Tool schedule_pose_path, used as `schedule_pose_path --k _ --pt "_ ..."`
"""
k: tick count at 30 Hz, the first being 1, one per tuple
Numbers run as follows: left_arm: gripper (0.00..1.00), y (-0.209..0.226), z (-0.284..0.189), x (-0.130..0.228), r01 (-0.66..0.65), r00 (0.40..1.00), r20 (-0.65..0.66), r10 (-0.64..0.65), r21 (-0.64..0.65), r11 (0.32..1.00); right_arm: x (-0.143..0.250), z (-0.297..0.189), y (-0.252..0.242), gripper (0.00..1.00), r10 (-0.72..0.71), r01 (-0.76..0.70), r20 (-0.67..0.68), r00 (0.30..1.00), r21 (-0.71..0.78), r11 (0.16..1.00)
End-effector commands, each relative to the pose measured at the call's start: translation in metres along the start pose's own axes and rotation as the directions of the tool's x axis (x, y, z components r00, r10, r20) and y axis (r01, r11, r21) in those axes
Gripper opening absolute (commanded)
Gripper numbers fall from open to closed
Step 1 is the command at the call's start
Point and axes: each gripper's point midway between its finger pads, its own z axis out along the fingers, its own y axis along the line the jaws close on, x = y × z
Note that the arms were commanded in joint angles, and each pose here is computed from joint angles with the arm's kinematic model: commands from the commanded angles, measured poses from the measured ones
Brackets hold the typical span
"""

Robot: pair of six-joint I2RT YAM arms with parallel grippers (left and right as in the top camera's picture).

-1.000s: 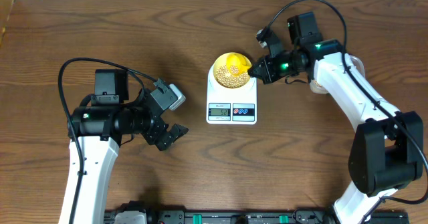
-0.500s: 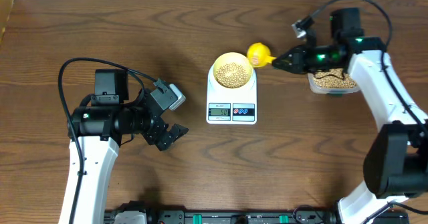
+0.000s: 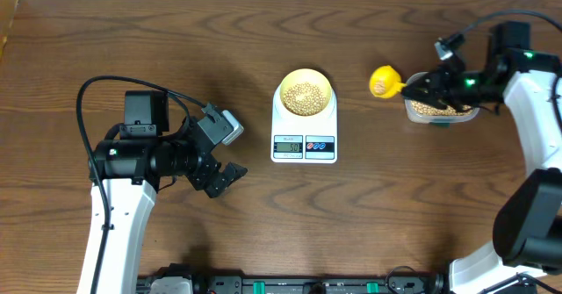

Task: Scoop item into bowl and weigh 50g on scale
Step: 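Carry the scoop right back over the soybean tub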

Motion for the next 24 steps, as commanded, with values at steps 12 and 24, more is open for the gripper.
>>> schedule_pose_path --k 12,24 --pt "0.98 0.001 -0.004 -0.008 -0.02 1.0 0.022 0.02 0.0 1.0 0.017 -0.083 -0.034 0.01 0.003 -0.006 0.102 0.995 0.029 1.0" --pt "0.98 0.001 -0.004 -0.008 -0.02 1.0 0.022 0.02 0.0 1.0 0.035 -0.134 -0.073 0.01 0.099 -0.11 0.189 0.977 0.047 0.993"
